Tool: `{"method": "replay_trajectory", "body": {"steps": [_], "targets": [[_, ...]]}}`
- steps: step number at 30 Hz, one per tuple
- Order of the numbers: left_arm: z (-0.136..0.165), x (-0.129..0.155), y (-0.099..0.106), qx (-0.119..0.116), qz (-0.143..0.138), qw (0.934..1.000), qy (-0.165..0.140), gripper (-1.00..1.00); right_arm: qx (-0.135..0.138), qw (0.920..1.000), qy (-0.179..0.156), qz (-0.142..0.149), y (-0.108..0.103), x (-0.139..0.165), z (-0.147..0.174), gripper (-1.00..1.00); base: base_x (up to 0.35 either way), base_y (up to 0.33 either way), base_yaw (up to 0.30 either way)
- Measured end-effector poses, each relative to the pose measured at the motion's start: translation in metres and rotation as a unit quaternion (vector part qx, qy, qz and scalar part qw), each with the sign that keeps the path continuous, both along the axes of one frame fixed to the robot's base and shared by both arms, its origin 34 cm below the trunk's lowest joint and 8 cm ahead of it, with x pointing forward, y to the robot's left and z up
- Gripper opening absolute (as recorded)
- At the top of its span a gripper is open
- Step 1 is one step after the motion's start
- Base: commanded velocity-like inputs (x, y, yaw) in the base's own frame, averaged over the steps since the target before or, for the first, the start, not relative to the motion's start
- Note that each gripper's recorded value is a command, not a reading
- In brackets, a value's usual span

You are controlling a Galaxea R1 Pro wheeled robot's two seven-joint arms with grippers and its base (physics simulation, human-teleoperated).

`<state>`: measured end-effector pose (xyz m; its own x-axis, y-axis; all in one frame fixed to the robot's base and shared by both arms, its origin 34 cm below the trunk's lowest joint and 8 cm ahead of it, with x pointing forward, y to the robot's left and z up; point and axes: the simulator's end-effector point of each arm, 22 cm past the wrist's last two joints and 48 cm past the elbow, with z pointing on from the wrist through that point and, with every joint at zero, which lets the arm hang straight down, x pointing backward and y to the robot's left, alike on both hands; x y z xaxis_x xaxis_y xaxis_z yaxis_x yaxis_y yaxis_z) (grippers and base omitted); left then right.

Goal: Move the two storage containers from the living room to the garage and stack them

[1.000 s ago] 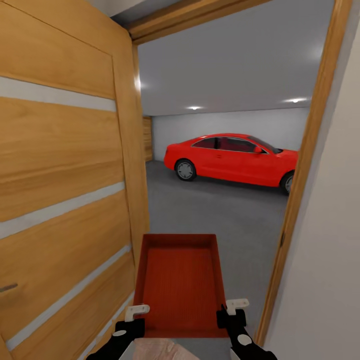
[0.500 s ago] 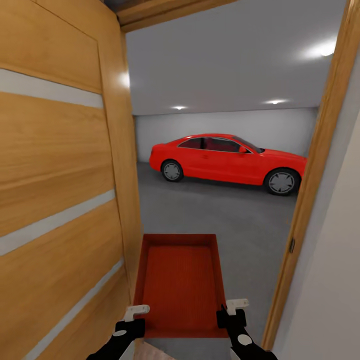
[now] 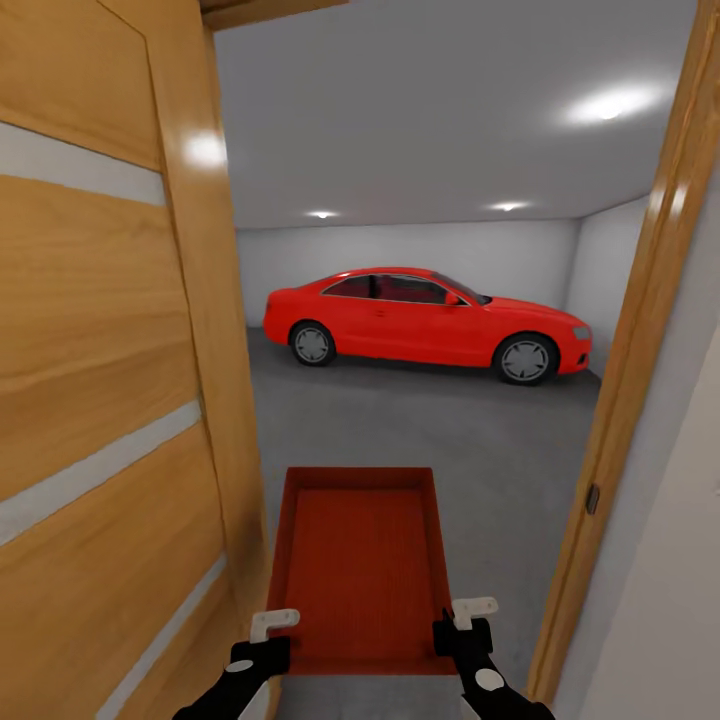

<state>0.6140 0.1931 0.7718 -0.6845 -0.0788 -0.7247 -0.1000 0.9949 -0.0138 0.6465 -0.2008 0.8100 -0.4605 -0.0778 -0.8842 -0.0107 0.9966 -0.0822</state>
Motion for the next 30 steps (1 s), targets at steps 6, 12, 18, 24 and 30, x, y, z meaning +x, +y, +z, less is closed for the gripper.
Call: {"method": "replay_trajectory", "body": {"steps": [6,12,18,24,30], "targets": [[0.0001,0.0003,0.0002,0.000,0.000,1.0000,0.000,-1.00,0.000,1.0000,0.000,0.000,0.0002,0.0002,0.0001,-1.00,0.014,0.009,-0.240],[0.0002,0.0003,0.0000,0.000,0.000,1.0000,-0.001,-1.00,0.000,1.0000,-0.001,0.000,0.0000,0.0002,0.0002,-1.00,0.001,0.001,-0.240],[0.0006,0.0003,-0.0013,0.001,0.001,1.0000,-0.001,-1.00,0.001,1.0000,-0.001,0.000,-0.0013,0.0005,0.0002,-1.00,0.000,0.000,-0.142],[0.0005,0.0005,-0.0001,0.000,0.000,1.0000,-0.001,-1.00,0.000,1.0000,-0.001,0.000,-0.0002,0.0004,0.0004,-1.00,0.001,0.000,-0.004],[0.0007,0.0002,0.0003,0.000,0.000,1.0000,-0.001,-1.00,0.000,1.0000,-0.001,0.000,0.0003,0.0000,0.0006,-1.00,0.195,0.000,0.000]]}}
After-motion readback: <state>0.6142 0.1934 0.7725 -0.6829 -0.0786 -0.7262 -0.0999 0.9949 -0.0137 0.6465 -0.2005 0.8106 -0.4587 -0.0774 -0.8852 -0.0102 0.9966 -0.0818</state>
